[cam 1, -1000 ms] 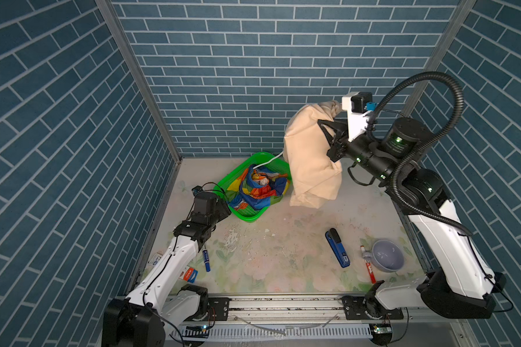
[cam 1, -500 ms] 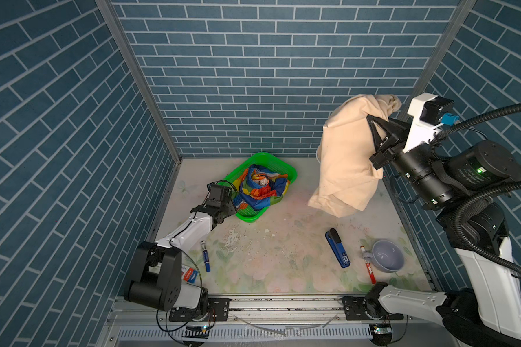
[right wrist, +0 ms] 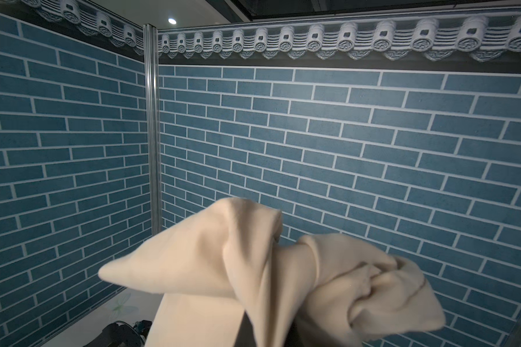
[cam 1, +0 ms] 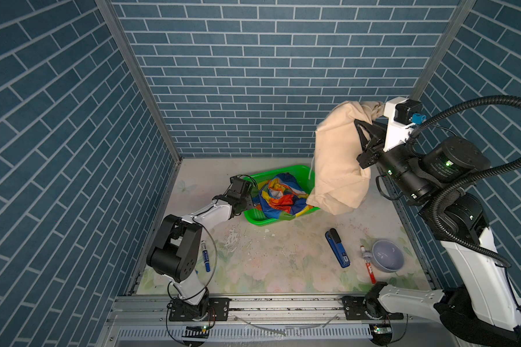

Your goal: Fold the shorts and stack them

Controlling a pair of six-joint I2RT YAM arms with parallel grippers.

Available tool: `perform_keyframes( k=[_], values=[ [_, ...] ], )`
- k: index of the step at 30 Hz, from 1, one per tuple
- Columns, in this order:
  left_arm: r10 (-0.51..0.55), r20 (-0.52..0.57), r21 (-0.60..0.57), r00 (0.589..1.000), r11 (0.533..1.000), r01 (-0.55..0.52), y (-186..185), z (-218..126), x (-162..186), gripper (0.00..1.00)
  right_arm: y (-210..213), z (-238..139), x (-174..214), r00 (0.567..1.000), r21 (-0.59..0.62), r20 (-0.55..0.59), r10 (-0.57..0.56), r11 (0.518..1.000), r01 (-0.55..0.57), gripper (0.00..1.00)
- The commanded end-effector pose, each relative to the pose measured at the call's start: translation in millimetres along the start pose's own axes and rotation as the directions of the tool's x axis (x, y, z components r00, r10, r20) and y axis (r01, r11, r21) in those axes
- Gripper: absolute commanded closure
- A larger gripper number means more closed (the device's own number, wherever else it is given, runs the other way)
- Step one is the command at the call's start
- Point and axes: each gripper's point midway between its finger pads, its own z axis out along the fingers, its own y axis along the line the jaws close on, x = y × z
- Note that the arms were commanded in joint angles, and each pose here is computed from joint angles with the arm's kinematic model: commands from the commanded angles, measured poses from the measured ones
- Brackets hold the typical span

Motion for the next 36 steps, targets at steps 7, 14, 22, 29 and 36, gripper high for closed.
perform_keyframes(
  k=[7,14,22,29,36],
  values=[
    [0.071,-0.084,0.077,0.994,0.995,-0.065,-80,19,36,0.82,-6,-6,-24,0.995,0.021,0.103,0.020,1.000,-0.022,1.00],
    [0.054,-0.091,0.056,0.994,0.997,-0.049,-119,35,31,0.90,-5,-4,-8,0.998,0.028,0.070,0.006,1.000,-0.008,1.00],
    [0.020,-0.113,0.127,0.993,0.992,-0.005,-175,53,41,0.85,-7,-7,4,0.997,0.054,0.065,-0.043,0.998,0.039,1.00],
    [0.057,-0.167,0.279,0.984,0.960,-0.009,-249,64,70,0.60,-5,-1,21,0.997,0.066,0.031,-0.077,0.995,0.075,1.00],
    [0.049,-0.150,0.324,0.987,0.946,0.003,-259,47,62,0.49,1,6,28,0.997,0.042,0.030,-0.075,0.996,0.074,1.00]
  ],
)
